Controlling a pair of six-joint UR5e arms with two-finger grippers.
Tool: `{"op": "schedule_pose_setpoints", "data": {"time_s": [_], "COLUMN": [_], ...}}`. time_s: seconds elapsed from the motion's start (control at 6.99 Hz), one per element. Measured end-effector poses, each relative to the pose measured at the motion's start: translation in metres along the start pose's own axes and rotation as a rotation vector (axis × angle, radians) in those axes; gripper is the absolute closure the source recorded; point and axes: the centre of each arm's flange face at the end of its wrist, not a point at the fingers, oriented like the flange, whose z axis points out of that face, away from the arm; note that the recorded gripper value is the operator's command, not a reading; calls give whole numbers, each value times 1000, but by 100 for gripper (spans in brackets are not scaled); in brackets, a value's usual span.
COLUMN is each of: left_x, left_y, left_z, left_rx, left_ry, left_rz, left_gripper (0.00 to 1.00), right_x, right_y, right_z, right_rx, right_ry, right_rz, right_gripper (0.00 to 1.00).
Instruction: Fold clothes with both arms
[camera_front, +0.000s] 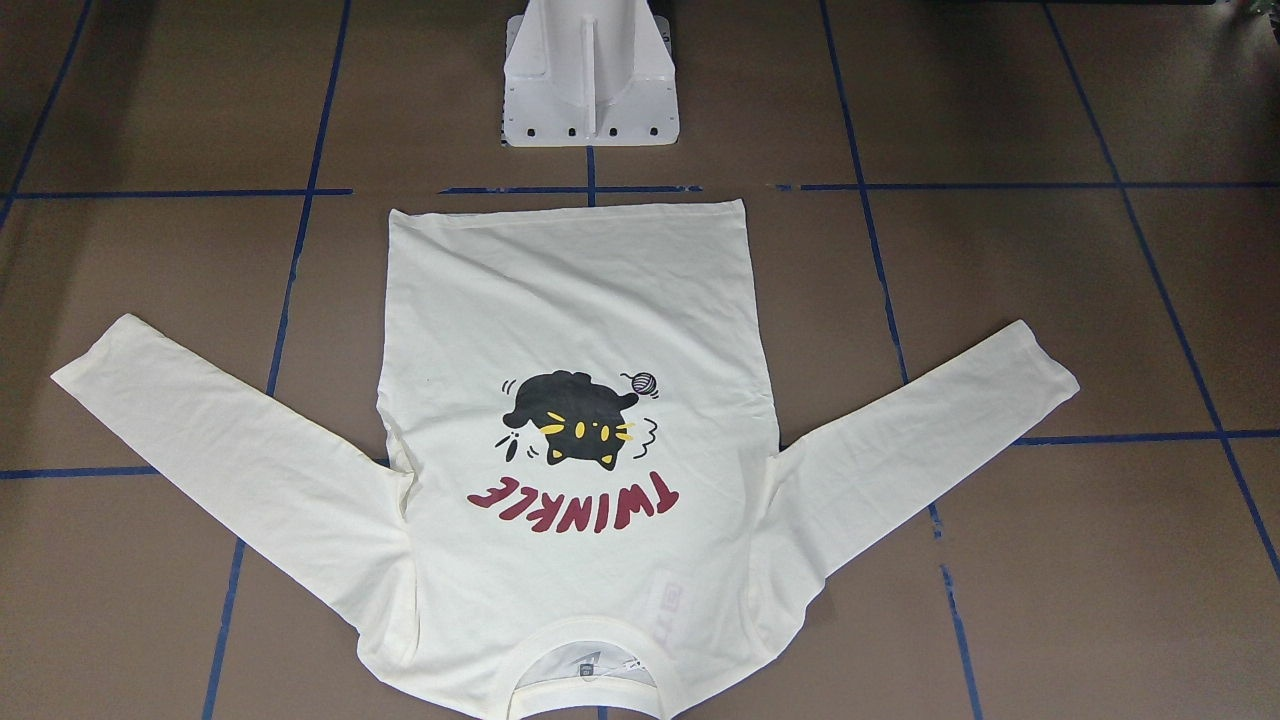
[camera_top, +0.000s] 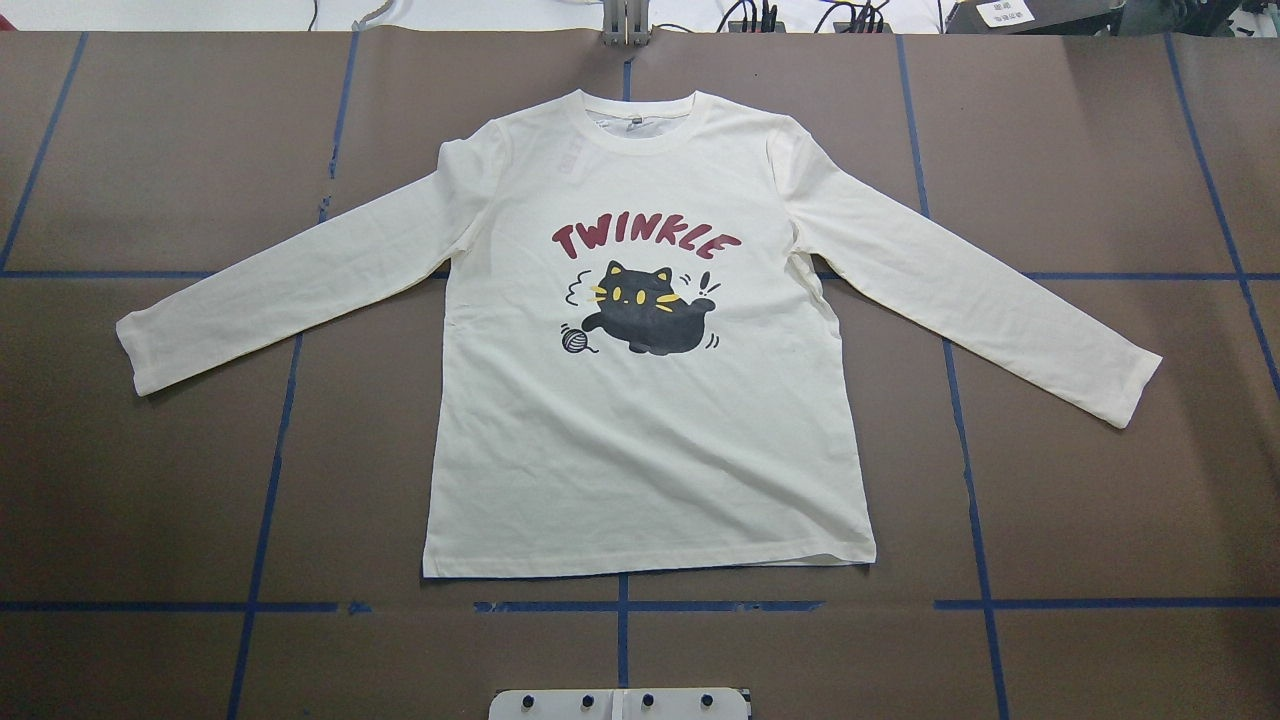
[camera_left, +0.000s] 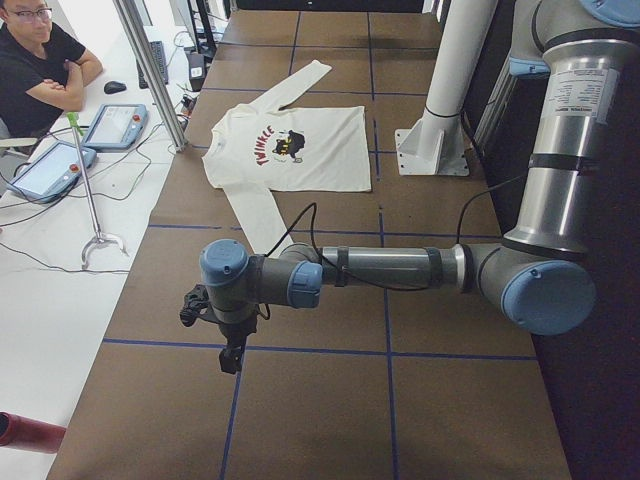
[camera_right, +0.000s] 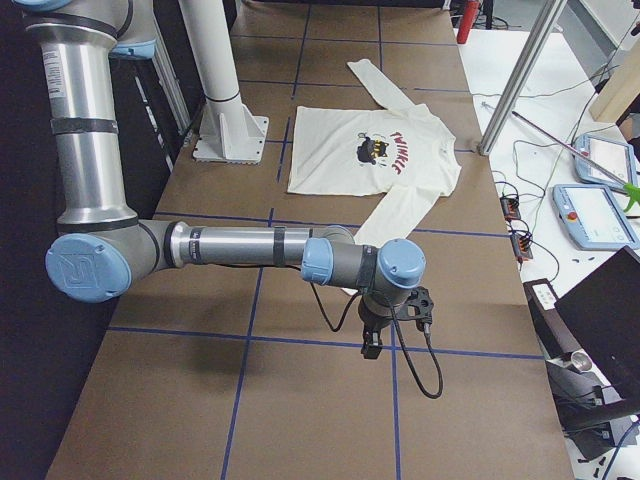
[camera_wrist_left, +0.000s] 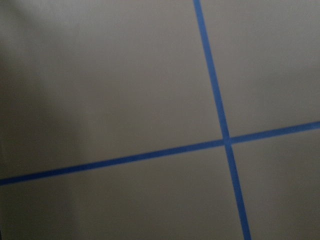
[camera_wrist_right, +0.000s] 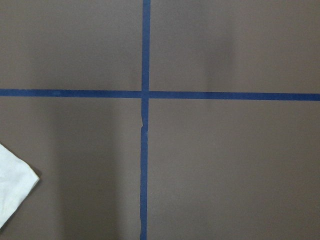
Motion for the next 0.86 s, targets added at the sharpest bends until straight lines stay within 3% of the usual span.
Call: {"op": "schedule_pose_setpoints", "data": {"time_s": [0.43, 0.86], "left_x": [5, 34], "left_y": [-2, -31], "left_z": [-7, -38], "left_rx": [18, 150], "left_ry": [0, 29], "left_rz": [15, 119], "left_gripper": [0, 0], "right_x": [-10, -72], "right_y": [-6, -48], "right_z": [-10, -41], "right_rx": [21, 72], "right_ry": [-35, -71], "right_rz": [-12, -91], "right_gripper": [0, 0]}}
